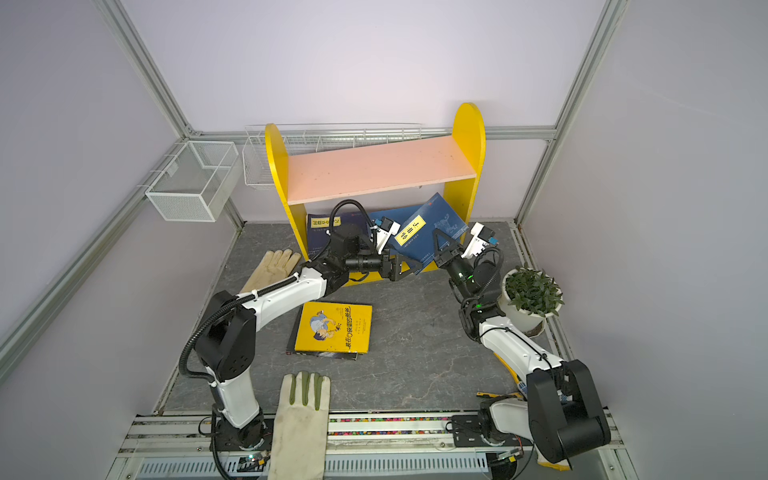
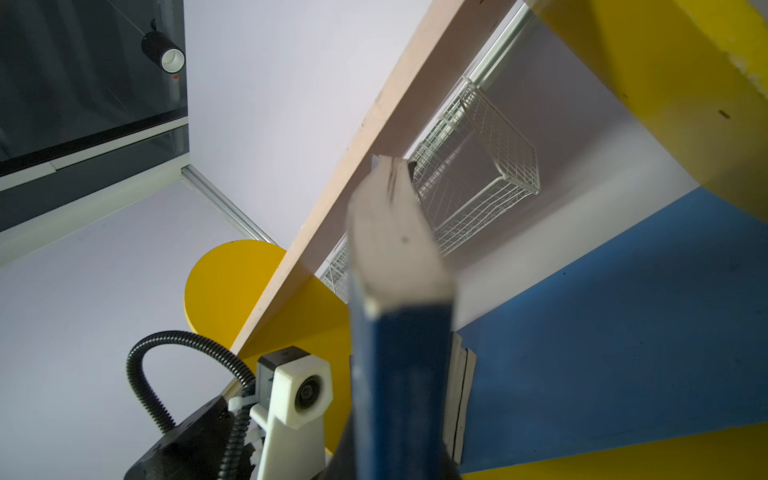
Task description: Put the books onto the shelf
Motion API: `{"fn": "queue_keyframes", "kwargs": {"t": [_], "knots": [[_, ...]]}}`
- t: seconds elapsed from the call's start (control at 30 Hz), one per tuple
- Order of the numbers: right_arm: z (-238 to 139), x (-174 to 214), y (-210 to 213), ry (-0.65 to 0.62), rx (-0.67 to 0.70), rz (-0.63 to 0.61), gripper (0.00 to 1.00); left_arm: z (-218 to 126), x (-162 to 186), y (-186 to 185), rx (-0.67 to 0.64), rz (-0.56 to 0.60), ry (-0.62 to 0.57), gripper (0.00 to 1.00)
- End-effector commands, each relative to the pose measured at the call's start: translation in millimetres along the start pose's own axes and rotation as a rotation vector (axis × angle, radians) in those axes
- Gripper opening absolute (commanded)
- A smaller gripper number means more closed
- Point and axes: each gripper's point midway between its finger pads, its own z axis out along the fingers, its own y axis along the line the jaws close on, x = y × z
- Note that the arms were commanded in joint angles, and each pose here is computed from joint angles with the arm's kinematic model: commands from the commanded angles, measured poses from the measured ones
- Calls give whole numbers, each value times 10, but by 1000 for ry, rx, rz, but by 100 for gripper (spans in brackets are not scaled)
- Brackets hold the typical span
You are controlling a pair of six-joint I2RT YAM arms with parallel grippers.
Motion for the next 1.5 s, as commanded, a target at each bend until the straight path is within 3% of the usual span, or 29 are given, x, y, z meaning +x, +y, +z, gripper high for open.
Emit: {"fn": "queue_keyframes", "kwargs": {"t": [0.0, 0.17, 0.3, 0.57, 0.7, 0.87, 1.0, 1.07, 1.2, 1.27, 1.47], "knots": [[-18, -53, 188, -54, -78, 20, 6, 11, -226, -155, 72, 16, -57, 98], [15, 131, 128, -7, -59, 7, 6, -10, -374, -270, 114, 5, -97, 85], [2, 243, 24, 31, -11, -24, 6, -58, -451, -348, 126, 19, -125, 68], [-60, 622, -135, 217, 130, -222, 8, -120, -468, -349, 93, 27, -149, 0], [-124, 733, -249, 277, 184, -257, 10, -147, -430, -327, 76, 26, -146, 0], [-162, 880, -244, 394, 185, -291, 23, -198, -345, -280, 41, 24, -126, 0], [-181, 940, -300, 488, 231, -299, 28, -256, -302, -252, 16, 27, -108, 0], [-186, 910, -298, 479, 226, -287, 31, -274, -277, -249, 8, 33, -95, 0], [-204, 734, -347, 433, 249, -255, 54, -301, -234, -262, -2, 41, -74, 0], [-231, 598, -409, 408, 269, -231, 60, -325, -219, -279, -6, 46, -69, 0], [-319, 57, -442, 333, 186, -162, 63, -436, -99, -315, -16, 55, -17, 0]]}}
